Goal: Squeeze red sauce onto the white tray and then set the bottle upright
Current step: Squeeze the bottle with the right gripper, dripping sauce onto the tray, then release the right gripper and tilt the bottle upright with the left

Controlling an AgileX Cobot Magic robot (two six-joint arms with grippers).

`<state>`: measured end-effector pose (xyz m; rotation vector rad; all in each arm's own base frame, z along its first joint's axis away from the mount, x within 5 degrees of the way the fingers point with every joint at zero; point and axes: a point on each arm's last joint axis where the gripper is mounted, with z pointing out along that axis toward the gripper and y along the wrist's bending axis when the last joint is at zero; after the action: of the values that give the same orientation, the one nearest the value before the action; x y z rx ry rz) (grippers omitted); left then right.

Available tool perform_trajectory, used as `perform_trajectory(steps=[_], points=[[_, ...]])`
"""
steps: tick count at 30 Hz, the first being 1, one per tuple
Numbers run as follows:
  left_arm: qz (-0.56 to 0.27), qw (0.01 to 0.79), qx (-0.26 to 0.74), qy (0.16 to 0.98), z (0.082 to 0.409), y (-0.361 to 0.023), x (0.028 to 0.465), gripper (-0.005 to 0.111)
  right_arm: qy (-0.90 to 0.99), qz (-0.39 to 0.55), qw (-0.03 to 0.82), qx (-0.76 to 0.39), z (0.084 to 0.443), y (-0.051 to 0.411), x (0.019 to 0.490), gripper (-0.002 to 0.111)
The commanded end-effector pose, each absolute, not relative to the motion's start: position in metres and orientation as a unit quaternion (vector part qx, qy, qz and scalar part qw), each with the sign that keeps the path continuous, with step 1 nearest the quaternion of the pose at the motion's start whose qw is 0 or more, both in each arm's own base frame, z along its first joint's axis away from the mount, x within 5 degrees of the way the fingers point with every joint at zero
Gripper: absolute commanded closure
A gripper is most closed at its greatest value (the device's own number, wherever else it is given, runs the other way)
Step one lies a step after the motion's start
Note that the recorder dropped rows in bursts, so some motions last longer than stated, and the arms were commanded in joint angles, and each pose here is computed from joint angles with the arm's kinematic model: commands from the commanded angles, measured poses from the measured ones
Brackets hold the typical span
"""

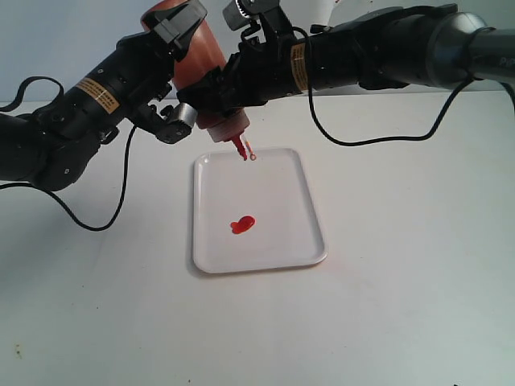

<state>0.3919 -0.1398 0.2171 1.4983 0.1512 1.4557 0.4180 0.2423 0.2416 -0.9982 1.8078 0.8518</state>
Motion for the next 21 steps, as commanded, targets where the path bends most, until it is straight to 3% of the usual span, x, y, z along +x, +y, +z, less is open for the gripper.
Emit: perform_trajectory(steps=[1, 3, 4, 13, 21], points=[[0.619, 0.519, 0.584, 0.081, 0.231, -0.137, 0.392, 0.107, 0.722, 0.346, 0.441, -0.406, 0.245, 0.240, 0.418, 0.032], [0.619, 0.519, 0.584, 0.081, 0.231, -0.137, 0.392, 0.107, 0.720, 0.350, 0.439, -0.409, 0.245, 0.240, 0.417, 0.005], [0.619, 0.519, 0.584, 0.081, 0.231, -0.137, 0.392, 0.107, 0.717, 0.349, 0.440, -0.413, 0.245, 0.240, 0.417, 0.003], [0.617, 0.520, 0.585, 0.083, 0.231, -0.137, 0.392, 0.107, 0.696, 0.373, 0.439, -0.428, 0.264, 0.235, 0.409, 0.003], [0.617, 0.519, 0.586, 0.083, 0.230, -0.137, 0.392, 0.107, 0.682, 0.415, 0.429, -0.424, 0.288, 0.197, 0.409, 0.003]])
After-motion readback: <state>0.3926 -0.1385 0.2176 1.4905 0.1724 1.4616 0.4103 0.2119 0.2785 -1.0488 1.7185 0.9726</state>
